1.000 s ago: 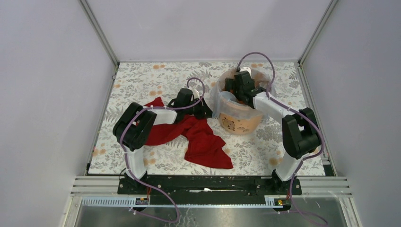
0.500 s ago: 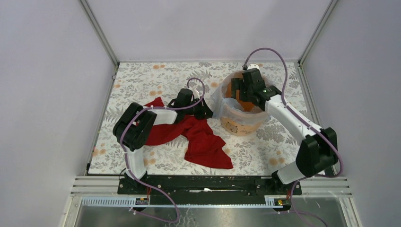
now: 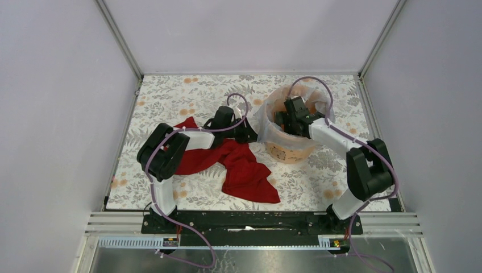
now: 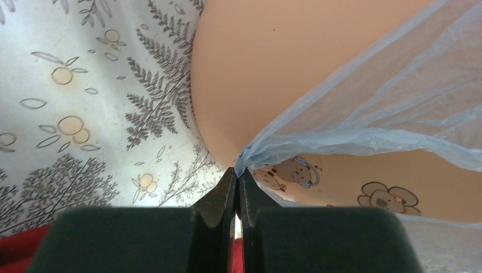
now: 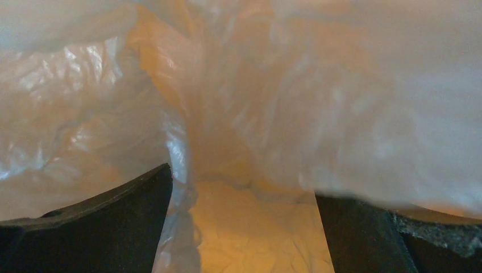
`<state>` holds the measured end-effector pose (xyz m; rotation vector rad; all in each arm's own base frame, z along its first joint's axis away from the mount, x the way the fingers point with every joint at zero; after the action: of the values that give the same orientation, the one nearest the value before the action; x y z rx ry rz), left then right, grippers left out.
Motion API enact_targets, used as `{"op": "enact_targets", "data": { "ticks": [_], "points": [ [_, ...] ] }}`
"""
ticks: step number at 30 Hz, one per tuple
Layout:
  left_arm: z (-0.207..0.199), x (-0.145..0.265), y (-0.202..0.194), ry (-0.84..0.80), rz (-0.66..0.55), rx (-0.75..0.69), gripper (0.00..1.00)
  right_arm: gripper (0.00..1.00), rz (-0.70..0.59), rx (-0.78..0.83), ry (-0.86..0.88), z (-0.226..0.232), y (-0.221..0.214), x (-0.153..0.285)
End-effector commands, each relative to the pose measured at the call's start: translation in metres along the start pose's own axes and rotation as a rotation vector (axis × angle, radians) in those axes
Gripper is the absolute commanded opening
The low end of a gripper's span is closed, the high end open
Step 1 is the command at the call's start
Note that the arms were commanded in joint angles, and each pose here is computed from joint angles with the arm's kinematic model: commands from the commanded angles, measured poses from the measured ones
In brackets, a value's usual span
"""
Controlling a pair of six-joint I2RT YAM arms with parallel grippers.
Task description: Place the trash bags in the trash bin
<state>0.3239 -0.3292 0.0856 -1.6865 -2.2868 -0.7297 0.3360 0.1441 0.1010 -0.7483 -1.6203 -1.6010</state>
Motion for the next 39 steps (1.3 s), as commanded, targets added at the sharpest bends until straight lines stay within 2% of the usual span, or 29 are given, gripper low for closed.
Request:
{"op": "enact_targets", "data": {
  "ticks": [1,8,18,25,28,36,39],
  "points": [
    [-0.024,-0.010,0.009,-0.064,-0.015,-0.047,0.06,1.00,-0.002,-0.038,0.023,0.010,-0.007,-0.032],
    [-0.026,-0.010,0.010,-0.061,-0.016,-0.054,0.07,1.00,0.045,-0.049,0.012,0.009,-0.030,-0.056],
    [-0.020,-0.010,0.005,-0.051,-0.008,-0.053,0.08,1.00,-0.072,-0.021,0.011,0.007,0.026,0.010],
    [-0.020,-0.009,0.005,-0.050,-0.010,-0.054,0.08,1.00,-0.150,-0.025,0.002,0.005,0.050,0.028],
    [-0.021,-0.008,0.005,-0.052,-0.012,-0.055,0.09,0.94,-0.160,-0.024,-0.052,-0.002,0.058,0.036],
    [-0.022,-0.008,0.005,-0.051,-0.011,-0.058,0.09,0.89,-0.189,0.007,-0.348,-0.056,0.046,0.049],
    [-0.019,-0.010,0.005,-0.051,-0.008,-0.050,0.10,0.89,-0.191,0.004,-0.308,-0.052,0.040,0.043]
  ]
}}
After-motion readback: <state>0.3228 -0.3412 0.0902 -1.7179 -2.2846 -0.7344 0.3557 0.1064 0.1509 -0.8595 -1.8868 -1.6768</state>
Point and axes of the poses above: each gripper's point midway between its finger pads, its own x axis back along the fingers, its own z axis along the line the jaws close on, y = z × x, the point moved 2 cm from there along x, back along the fingers, and after that the axes turned 2 degrees about x, right-handed, at the moved point
